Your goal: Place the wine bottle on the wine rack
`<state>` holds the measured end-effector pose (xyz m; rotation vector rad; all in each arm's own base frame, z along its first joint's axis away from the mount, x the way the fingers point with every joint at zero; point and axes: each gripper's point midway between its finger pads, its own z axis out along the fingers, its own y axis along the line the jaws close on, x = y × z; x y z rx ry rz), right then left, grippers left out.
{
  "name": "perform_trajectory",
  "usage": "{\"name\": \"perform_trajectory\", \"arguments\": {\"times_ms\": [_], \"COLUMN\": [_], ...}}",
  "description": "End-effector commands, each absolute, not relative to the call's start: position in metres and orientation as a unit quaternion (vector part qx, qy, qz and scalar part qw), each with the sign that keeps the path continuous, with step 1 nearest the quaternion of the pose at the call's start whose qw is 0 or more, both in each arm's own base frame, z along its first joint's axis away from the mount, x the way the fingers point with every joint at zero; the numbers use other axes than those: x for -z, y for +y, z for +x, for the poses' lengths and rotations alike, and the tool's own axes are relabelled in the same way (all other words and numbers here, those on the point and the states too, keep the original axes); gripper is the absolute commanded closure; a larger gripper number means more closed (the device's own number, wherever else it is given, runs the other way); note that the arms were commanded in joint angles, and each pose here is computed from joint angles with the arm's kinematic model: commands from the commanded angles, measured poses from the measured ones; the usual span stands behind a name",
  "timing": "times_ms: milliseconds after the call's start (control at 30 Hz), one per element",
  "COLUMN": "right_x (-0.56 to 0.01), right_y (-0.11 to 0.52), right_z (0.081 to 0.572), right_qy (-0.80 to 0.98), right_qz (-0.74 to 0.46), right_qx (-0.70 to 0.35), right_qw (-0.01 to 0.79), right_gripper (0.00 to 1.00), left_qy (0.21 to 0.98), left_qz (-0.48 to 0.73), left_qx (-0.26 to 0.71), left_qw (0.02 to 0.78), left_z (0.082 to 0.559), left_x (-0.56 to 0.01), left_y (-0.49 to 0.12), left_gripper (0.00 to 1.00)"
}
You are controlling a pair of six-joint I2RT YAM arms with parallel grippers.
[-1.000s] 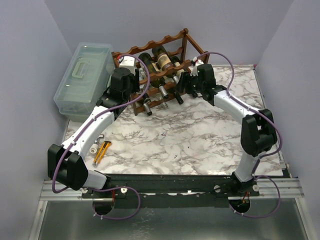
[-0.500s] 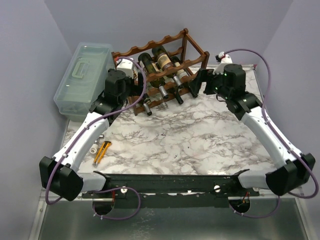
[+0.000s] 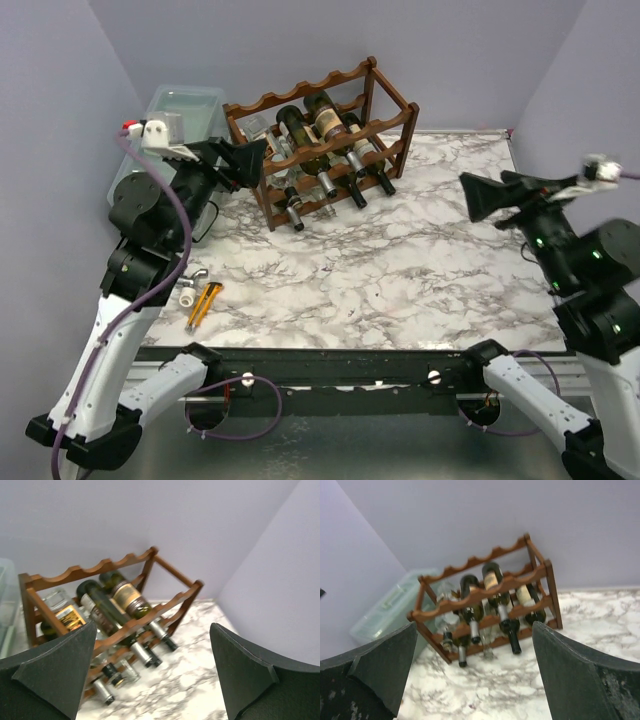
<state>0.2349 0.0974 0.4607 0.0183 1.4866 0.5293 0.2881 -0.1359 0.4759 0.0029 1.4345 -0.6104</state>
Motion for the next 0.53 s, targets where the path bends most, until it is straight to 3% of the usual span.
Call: {"name": "perform_trajectory", "arguments": {"times_ms": [0,500], "right_x": [-0.492,-0.524], "right_y": [0.066,0.004], "right_z": [0.204,0.139], "right_qy": [0.614,0.533], "right_qz": [0.063,0.125], "right_qx": [-0.236,-0.196], "right_qw": [0.75,0.813], "right_gripper": [0.0,0.0], "left_qy": [0.62,0.57], "left_qz": [-0.019,-0.048], "left_qx": [0.361,0.348], "left_qw": [0.697,0.743], "left_z": [0.257,0.233], "left_x": [-0.497,-0.526], "left_y": [-0.143,-0.114], "left_gripper": [0.04,0.04]}}
